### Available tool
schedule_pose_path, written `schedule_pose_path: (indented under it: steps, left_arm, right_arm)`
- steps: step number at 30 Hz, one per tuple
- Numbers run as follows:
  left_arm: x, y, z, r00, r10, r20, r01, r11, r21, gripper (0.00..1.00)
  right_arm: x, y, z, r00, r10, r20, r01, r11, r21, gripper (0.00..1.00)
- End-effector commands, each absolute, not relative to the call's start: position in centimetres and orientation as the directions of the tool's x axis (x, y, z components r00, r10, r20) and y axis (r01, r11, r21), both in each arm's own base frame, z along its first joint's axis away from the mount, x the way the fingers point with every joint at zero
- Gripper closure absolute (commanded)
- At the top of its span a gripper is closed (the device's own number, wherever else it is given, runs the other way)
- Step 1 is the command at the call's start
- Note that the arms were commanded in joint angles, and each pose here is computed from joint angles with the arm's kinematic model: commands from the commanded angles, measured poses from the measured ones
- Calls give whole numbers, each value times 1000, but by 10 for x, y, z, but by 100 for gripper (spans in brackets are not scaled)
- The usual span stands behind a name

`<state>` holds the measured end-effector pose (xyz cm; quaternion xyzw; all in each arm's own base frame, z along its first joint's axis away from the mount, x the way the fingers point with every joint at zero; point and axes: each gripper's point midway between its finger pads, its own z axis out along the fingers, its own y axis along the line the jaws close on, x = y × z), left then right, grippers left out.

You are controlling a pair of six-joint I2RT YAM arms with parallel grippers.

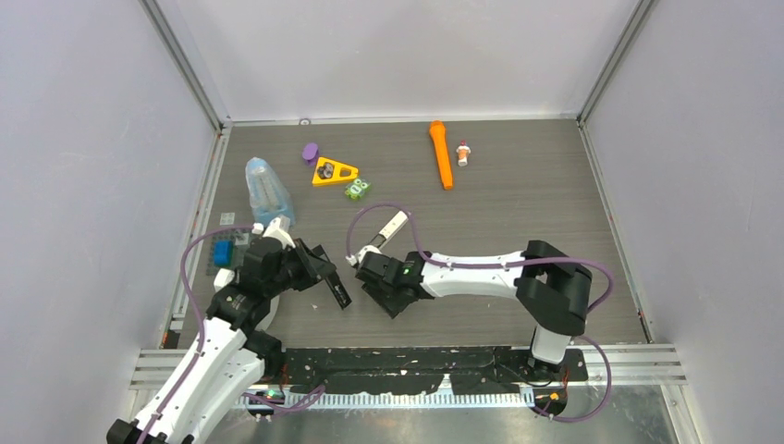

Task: Load the batteries into the remote control

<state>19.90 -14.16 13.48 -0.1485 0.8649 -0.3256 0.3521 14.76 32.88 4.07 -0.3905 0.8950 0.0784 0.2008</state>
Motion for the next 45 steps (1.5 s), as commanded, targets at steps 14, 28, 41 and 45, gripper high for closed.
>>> schedule_pose_path:
  steps: [14,28,41,45]
  left_arm:
    - [212,-138,150,-671,-473,-571,15,761,-649,100]
    - [210,-155,164,-671,-446,-592,140,708,-693,100]
    - [195,-190,196,-710,-551,-439,233,405,-884,100]
    - [195,-199,203,-741,-598,-305,184,257,-949,100]
  right_arm:
    - [147,336,15,-567,-734,-374,-811,577,99,59]
    - [142,326,22,-643,-670,-370,-749,651,123,89]
    - [152,328,185,-775,-289,-562,-517,801,302,92]
    - [151,338,221,-769,-258,-585,-521,783,340,91]
